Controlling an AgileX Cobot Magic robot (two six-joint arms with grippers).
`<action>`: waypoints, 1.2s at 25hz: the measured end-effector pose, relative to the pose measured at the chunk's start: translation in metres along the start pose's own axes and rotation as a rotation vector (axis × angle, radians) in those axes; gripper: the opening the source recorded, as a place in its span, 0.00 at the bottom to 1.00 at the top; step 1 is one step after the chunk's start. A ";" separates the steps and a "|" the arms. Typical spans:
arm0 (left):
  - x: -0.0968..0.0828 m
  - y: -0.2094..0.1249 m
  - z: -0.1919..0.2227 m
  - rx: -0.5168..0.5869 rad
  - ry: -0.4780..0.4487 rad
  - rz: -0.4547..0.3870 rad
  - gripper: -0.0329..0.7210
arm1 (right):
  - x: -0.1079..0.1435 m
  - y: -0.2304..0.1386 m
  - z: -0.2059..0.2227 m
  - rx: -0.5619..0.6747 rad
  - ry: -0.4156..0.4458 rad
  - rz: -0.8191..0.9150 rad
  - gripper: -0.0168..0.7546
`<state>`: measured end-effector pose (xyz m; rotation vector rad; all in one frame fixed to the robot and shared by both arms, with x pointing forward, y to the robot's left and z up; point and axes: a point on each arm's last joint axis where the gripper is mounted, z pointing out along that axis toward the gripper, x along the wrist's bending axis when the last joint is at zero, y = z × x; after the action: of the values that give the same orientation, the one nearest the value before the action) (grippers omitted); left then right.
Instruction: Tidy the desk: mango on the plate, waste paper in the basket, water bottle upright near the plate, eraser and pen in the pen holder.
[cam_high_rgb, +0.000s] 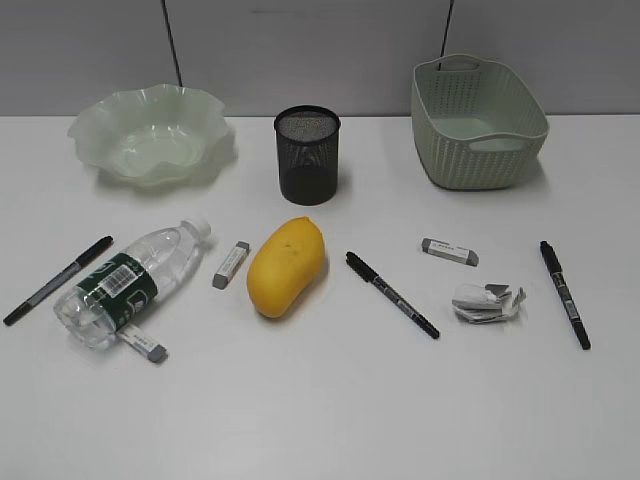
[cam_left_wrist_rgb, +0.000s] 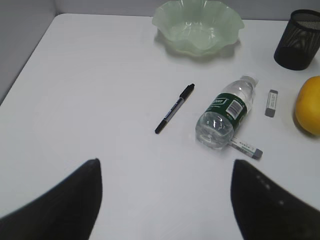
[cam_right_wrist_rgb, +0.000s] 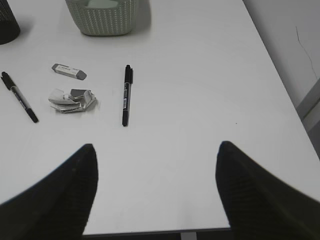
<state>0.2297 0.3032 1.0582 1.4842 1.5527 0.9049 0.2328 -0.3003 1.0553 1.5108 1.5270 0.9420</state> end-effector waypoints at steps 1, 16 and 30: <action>0.000 0.000 0.000 0.000 0.000 0.000 0.85 | 0.000 0.000 0.000 0.000 0.000 0.000 0.78; 0.000 0.000 0.000 0.000 -0.002 -0.001 0.81 | 0.000 0.000 0.000 0.000 0.000 0.000 0.78; -0.010 0.082 0.060 0.116 -0.014 -0.015 0.81 | 0.000 0.000 0.000 0.000 0.000 0.000 0.78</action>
<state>0.3193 0.2970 1.1062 1.5541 1.6273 0.8055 0.2328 -0.3003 1.0553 1.5108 1.5270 0.9420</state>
